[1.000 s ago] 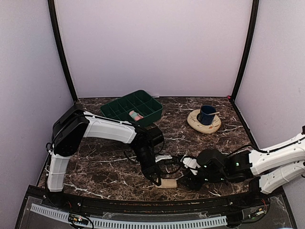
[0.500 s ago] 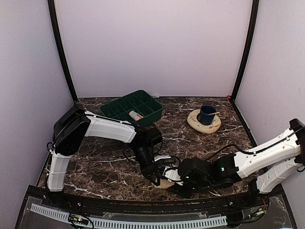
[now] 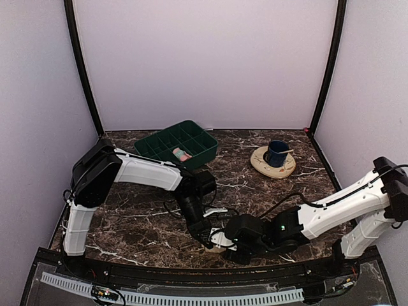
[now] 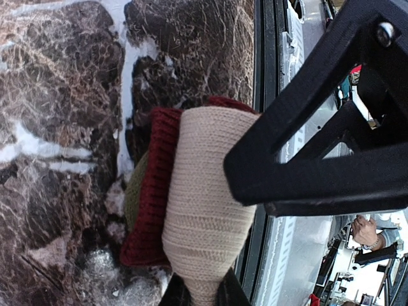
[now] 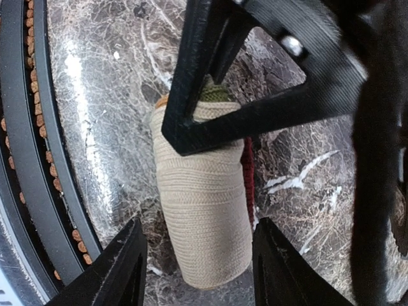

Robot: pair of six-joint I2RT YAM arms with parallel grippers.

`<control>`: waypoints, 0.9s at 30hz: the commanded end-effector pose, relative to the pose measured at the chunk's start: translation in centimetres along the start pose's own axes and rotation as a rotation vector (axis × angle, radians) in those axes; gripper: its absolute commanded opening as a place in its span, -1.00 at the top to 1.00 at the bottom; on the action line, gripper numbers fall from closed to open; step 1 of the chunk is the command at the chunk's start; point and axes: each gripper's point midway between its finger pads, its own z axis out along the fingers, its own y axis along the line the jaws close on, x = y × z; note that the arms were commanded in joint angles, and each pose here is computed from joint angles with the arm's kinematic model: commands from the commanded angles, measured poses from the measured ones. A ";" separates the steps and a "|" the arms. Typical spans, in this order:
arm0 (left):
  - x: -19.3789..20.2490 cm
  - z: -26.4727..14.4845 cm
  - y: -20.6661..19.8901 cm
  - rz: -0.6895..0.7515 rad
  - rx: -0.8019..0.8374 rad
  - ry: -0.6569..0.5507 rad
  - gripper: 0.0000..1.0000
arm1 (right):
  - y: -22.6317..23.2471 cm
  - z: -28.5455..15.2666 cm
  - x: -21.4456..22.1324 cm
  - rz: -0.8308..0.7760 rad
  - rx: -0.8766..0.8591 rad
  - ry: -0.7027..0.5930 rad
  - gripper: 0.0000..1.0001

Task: Roll the socks
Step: Pick up the sock from the center of the board.

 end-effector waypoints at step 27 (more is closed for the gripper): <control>1.1 0.4 0.6 -0.023 -0.014 0.043 0.92 | -1.0 3.8 0.1 -0.064 -0.108 0.091 0.16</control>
